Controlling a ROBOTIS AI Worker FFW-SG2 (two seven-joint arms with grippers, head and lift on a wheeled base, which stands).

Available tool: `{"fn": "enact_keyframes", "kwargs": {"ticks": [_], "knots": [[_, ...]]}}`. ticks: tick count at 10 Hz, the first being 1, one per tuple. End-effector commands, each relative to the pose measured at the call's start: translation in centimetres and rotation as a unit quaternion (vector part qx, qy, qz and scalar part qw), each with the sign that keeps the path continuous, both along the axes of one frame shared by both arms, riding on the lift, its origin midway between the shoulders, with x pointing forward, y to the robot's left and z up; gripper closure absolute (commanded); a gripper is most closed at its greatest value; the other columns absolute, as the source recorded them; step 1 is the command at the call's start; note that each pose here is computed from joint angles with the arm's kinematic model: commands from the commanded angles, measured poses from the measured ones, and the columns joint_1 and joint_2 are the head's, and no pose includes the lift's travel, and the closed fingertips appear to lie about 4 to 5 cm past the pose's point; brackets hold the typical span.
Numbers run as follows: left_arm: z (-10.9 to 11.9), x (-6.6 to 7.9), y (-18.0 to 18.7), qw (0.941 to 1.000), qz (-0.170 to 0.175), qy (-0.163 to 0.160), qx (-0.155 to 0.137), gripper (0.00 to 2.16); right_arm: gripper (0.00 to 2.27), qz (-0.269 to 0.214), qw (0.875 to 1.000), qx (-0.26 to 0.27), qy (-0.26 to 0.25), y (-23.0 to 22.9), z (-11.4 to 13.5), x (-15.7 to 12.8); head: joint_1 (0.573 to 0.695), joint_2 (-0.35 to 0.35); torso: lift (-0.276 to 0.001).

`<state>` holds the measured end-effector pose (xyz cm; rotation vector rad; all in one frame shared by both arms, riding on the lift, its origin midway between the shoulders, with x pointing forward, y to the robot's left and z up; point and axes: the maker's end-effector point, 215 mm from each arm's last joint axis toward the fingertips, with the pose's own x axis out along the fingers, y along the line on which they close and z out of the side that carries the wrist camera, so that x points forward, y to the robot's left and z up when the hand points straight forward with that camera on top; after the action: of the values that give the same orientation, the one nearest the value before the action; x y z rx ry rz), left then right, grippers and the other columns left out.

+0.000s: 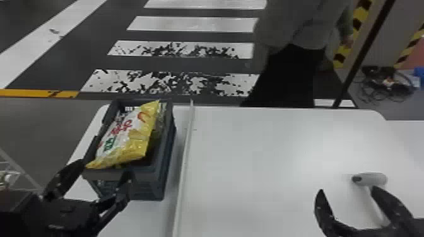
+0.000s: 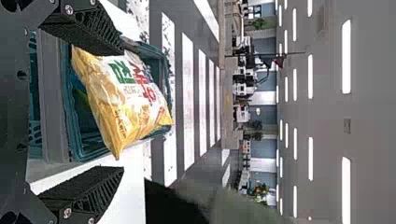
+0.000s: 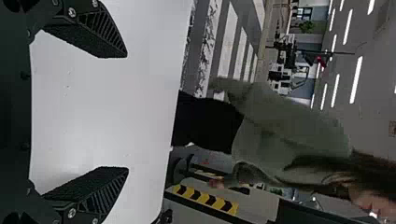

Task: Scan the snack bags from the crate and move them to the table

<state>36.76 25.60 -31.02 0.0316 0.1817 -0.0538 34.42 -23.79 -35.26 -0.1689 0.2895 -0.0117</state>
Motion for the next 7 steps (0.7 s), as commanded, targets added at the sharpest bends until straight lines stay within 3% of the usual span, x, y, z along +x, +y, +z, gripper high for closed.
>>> {"fn": "enact_keyframes", "kwargs": {"ticks": [1, 3, 7], "knots": [[-0.7, 1.2, 1.0, 0.9998, 0.006, 0.021, 0.000, 0.12, 0.13, 0.006, 1.000, -0.005, 0.000, 0.2, 0.0, -0.1, 0.695, 0.027, -0.095], [-1.4, 3.2, 1.4, 0.9991, 0.008, 0.041, -0.010, 0.12, 0.13, 0.013, 1.000, -0.010, -0.002, 0.3, 0.3, 0.0, 0.695, 0.048, -0.095], [0.4, 5.9, 1.1, 0.9992, 0.004, 0.034, -0.021, 0.12, 0.13, 0.018, 1.000, -0.022, 0.003, 0.7, -0.2, -0.6, 0.695, 0.049, -0.095]]}}
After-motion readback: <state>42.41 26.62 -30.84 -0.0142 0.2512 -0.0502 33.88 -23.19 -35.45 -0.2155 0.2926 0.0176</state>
